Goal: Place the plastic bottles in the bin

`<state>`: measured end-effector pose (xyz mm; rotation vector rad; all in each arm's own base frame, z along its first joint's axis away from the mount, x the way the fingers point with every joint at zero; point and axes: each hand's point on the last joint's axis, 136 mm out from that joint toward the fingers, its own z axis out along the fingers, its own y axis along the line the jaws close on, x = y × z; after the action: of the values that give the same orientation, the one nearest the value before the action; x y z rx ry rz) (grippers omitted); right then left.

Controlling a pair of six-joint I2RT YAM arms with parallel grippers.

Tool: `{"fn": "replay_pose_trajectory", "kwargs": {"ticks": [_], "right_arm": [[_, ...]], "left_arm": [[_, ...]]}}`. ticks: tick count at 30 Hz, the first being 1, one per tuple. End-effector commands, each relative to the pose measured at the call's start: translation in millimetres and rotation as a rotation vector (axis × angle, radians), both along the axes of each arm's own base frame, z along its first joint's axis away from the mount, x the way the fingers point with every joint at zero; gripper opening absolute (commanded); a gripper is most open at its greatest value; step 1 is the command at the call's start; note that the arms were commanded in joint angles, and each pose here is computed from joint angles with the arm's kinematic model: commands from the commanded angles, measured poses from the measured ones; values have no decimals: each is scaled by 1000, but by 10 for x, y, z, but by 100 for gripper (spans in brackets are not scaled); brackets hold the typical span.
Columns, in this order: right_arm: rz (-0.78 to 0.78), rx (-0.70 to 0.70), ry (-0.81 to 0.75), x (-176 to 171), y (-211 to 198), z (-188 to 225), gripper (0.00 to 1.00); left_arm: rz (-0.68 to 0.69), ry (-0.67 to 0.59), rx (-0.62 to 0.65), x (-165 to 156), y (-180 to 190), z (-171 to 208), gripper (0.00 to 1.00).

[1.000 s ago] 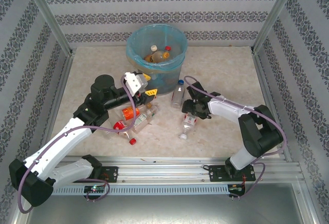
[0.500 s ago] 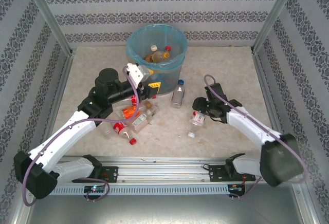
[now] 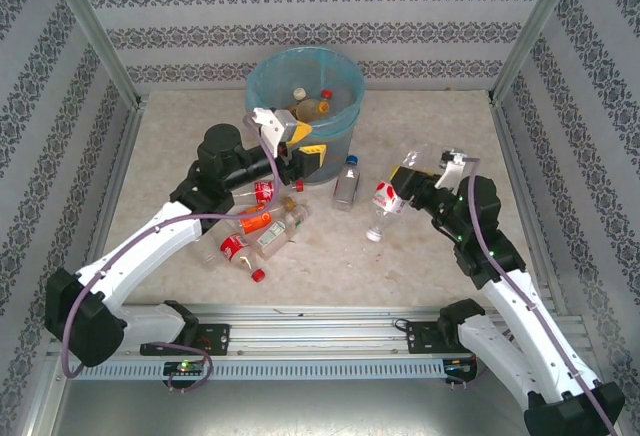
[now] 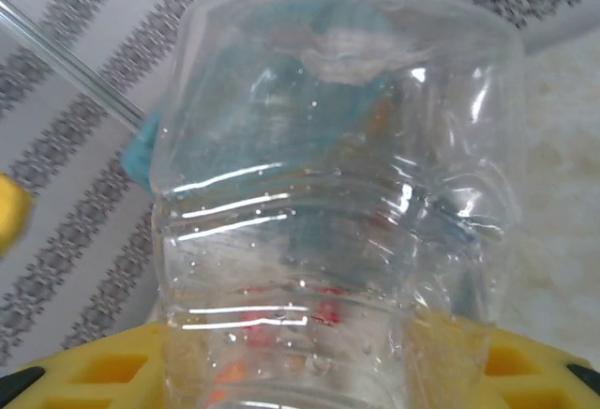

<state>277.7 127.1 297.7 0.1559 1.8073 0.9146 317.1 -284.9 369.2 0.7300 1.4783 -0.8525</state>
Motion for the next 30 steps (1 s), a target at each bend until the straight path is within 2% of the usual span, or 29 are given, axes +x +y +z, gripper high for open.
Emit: {"fn": "replay_pose_trajectory", "kwargs": {"ticks": [1, 5, 9, 18, 22, 30], "right_arm": [[-29, 140, -124, 31, -41, 498, 51], [-107, 289, -165, 110, -159, 811, 49], [-197, 427, -179, 198, -312, 950, 49], [-371, 637, -149, 325, -610, 833, 47], [-400, 686, -130, 348, -646, 788, 46], [-404, 696, -134, 359, -611, 818, 46]], "left_arm": [[-77, -55, -155, -131, -108, 328, 59], [-68, -42, -221, -137, -127, 381, 61], [-43, 7, -271, -125, -195, 324, 61], [-52, 39, -331, -182, -484, 90, 61], [-78, 54, -379, -192, -611, 72, 57], [-136, 100, -422, -164, -777, -50, 42]]}}
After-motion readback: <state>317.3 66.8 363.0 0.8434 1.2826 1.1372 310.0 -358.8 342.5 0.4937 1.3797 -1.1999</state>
